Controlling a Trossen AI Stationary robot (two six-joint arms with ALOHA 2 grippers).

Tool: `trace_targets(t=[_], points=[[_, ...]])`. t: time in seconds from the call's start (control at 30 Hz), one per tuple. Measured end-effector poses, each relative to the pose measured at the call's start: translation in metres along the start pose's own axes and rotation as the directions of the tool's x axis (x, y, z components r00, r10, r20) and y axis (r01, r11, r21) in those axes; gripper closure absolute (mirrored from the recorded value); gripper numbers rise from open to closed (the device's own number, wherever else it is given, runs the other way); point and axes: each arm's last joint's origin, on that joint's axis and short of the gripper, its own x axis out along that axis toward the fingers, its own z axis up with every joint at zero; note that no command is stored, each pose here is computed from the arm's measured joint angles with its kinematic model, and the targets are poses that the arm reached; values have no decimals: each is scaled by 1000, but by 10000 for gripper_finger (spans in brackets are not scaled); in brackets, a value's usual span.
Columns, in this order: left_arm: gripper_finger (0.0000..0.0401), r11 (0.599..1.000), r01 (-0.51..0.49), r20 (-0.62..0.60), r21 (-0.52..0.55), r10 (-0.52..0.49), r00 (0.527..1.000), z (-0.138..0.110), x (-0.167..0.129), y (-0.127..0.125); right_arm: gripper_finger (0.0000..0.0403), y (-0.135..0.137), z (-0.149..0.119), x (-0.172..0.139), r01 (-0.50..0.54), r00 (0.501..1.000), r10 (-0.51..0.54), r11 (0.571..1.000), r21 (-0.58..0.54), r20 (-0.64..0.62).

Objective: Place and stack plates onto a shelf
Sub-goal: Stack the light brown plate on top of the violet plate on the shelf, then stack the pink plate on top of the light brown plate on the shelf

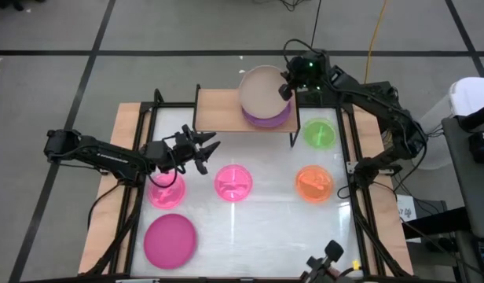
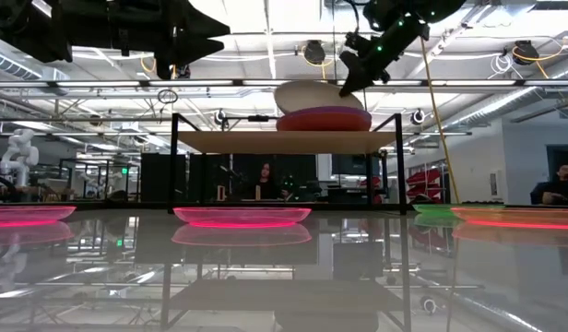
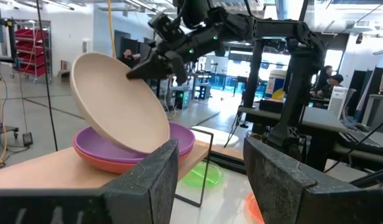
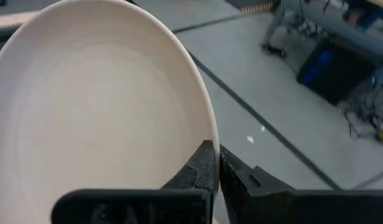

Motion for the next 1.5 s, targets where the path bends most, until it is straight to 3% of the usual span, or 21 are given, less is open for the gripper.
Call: trace_targets(t=[0.13, 0.37, 0.57, 0.67, 0.9, 1.1, 1.2, 1.33, 1.43, 1.5], points=[[215, 1000, -5, -5, -15, 5, 1000, -1, 0, 0, 389, -4, -6, 2, 4, 999, -3, 999, 35, -32], [215, 989, -71, 0, -133, 72, 997, 0, 0, 2, 336, 1, -20, 8, -12, 997, 14, 1000, 22, -78], [215, 995, -74, 0, -69, 74, 997, 0, 0, 2, 285, 5, -19, 1, -30, 996, 30, 1000, 2, -78], [215, 997, -72, -1, -25, 72, 997, 0, 0, 2, 273, 14, -9, -19, -116, 993, 116, 992, -40, -4], [215, 994, -57, -77, 96, 65, 995, -9, -2, 0, 278, 47, -1, -80, -360, 915, 377, 923, -131, 142], [215, 998, -36, -92, 52, 41, 995, -9, -4, -6, 279, 84, -51, -106, -494, 832, 533, 838, -232, 155], [215, 996, -16, -150, 93, 30, 988, -3, 1, -11, 279, 96, -76, -117, -524, 788, 582, 806, -277, 202], [215, 975, 49, -389, 218, 41, 921, 17, 16, -24, 279, 106, -102, -128, -539, 722, 626, 775, -330, 295], [215, 957, 127, -599, 262, 58, 799, 42, 25, -32, 279, 108, -114, -133, -524, 683, 631, 774, -355, 367], [215, 960, 157, -723, 234, 64, 688, 52, 25, -34, 279, 109, -121, -134, -516, 659, 632, 774, -367, 408]])
